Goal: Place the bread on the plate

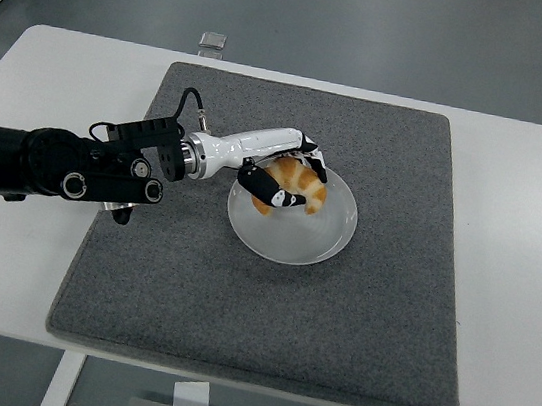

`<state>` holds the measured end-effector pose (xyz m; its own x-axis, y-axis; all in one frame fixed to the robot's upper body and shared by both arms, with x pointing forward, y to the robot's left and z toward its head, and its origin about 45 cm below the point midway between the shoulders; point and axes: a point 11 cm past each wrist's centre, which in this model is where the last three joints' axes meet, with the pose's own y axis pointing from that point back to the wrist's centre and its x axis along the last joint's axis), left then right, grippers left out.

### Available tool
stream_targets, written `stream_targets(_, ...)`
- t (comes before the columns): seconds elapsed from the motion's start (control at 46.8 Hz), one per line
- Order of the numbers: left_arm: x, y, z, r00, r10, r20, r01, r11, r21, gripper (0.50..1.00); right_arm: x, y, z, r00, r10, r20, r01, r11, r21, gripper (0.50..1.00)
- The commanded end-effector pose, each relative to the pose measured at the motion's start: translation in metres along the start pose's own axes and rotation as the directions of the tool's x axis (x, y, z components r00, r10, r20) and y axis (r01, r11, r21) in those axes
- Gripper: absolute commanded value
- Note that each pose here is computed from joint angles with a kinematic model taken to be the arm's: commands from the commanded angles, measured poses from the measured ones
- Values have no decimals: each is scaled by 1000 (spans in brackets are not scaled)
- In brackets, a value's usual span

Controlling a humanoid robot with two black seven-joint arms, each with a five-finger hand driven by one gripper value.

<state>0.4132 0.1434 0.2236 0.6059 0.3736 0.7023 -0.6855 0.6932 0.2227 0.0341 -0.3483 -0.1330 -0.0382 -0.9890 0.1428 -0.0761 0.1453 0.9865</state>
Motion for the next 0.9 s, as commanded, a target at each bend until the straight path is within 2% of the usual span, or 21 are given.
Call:
stream_targets(0.0, -4, 1, -3, 1000, -2, -12, 2, 1000, 7, 500, 0, 0, 0, 1000, 0, 0, 0, 1000, 0, 954)
stream_targets(0.192, -7, 3, -8, 1000, -1, -26, 2, 1000, 18, 501, 0, 0, 0, 1000, 0, 0, 0, 1000, 0, 952)
stream_targets(0.235, -7, 3, -8, 1000, 1, -29, 0, 1000, 20, 516, 0, 0, 0, 1000, 0, 0, 0, 1000, 0, 952)
stream_targets(0.363, -4, 3, -8, 999, 11, -33, -10, 1000, 19, 617, 0, 0, 0, 1000, 0, 0, 0, 1000, 0, 952)
stream_targets(0.449, -4, 3, -9, 999, 13, -31, -12, 1000, 21, 651, 0, 0, 0, 1000, 0, 0, 0, 1000, 0, 952)
stream_targets(0.577, -4, 3, -10, 999, 13, -31, -12, 1000, 23, 690, 0, 0, 0, 1000, 0, -1, 0, 1000, 0, 952)
stream_targets(0.876, -11, 5, -15, 999, 6, -46, -5, 999, 33, 735, 0, 0, 0, 1000, 0, -3, 0, 1000, 0, 954)
